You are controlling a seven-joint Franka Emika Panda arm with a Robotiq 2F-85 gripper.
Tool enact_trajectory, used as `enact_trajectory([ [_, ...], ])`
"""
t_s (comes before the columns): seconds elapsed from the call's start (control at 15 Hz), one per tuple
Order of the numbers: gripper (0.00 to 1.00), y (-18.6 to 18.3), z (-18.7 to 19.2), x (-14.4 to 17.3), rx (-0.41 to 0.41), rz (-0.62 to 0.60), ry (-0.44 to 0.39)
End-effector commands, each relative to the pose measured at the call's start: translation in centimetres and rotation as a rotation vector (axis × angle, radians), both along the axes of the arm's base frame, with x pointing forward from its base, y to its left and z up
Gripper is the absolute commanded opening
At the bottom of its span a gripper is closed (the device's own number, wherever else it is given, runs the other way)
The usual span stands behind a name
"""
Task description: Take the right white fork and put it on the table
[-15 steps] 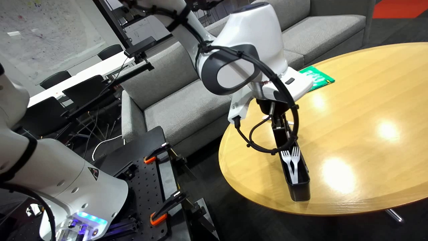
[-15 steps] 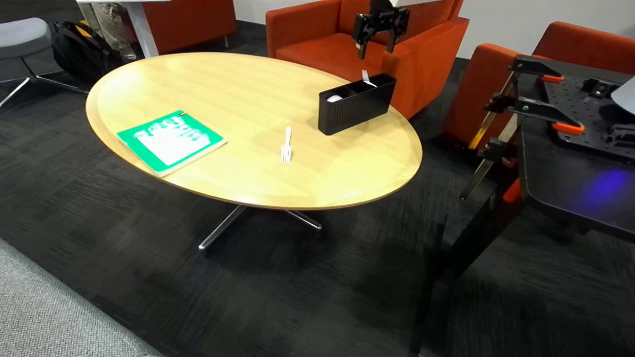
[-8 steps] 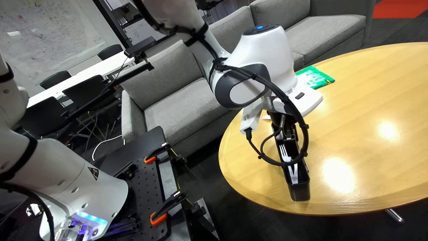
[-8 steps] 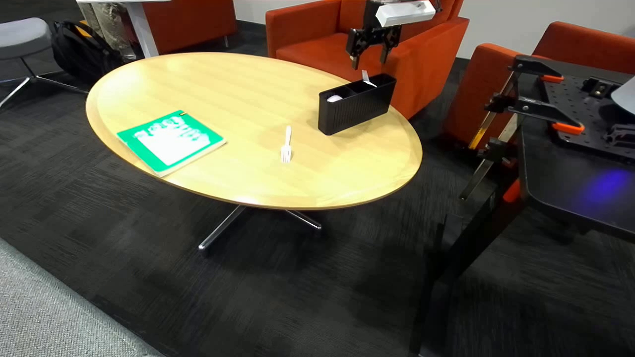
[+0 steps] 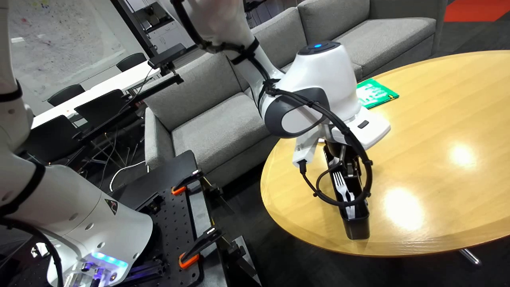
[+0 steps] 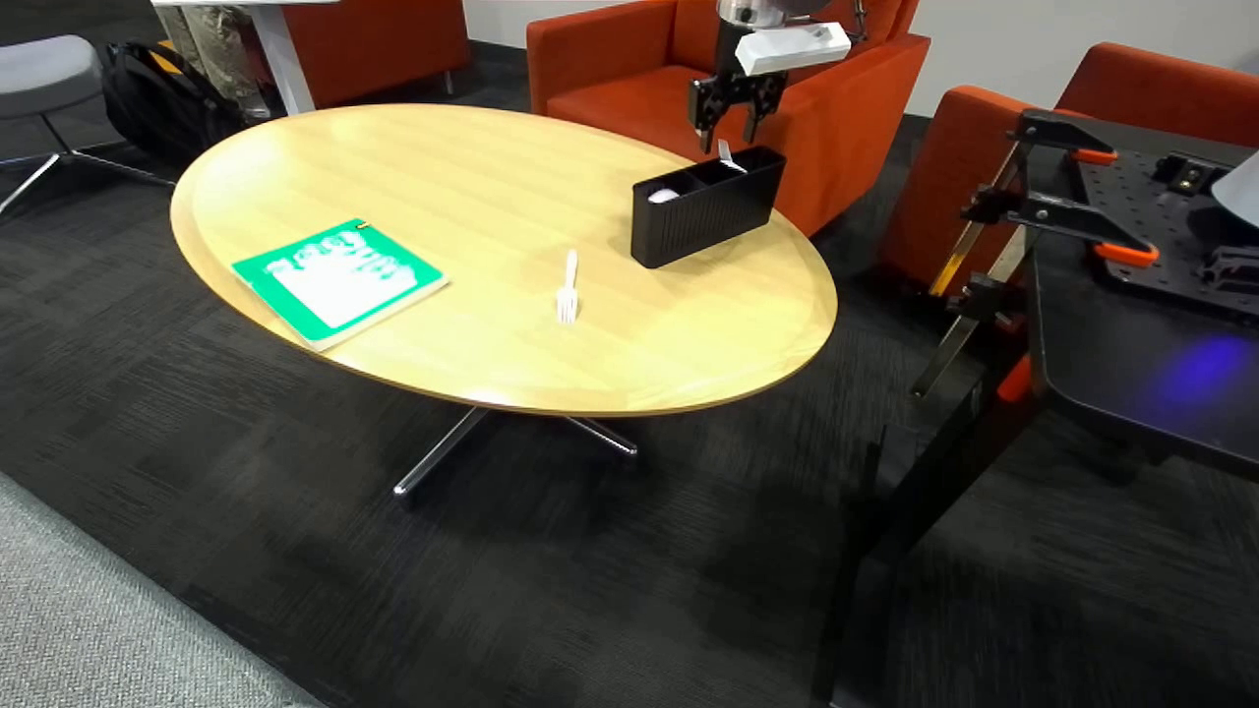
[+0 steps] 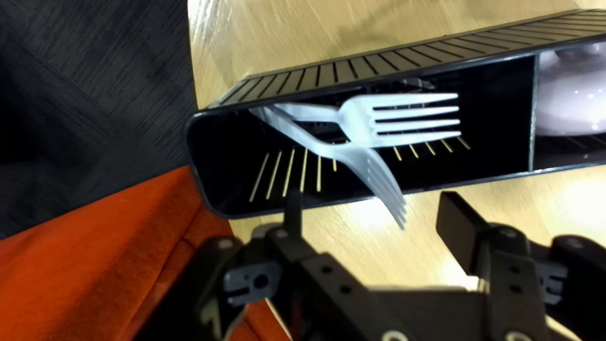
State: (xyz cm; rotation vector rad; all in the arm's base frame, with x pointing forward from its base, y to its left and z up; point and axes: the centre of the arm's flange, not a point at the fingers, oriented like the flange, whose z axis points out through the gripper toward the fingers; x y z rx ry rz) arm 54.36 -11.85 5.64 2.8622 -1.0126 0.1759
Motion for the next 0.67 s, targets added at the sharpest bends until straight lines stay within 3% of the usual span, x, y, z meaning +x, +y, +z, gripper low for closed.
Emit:
enact_trajectory([
  [0.0, 0.44, -0.3, -0.3, 0.3, -0.019, -0.008, -0.015],
  [0.33, 0.05, -0.5, 0.0, 0.1, -0.032, -0.017, -0.011],
  [0.4, 0.00, -0.4, 0.2, 0.1, -0.035, -0.015, -0.012],
  [0.6, 0.00, -0.4, 1.2, -0.1, -0.044, -0.016, -0.017],
])
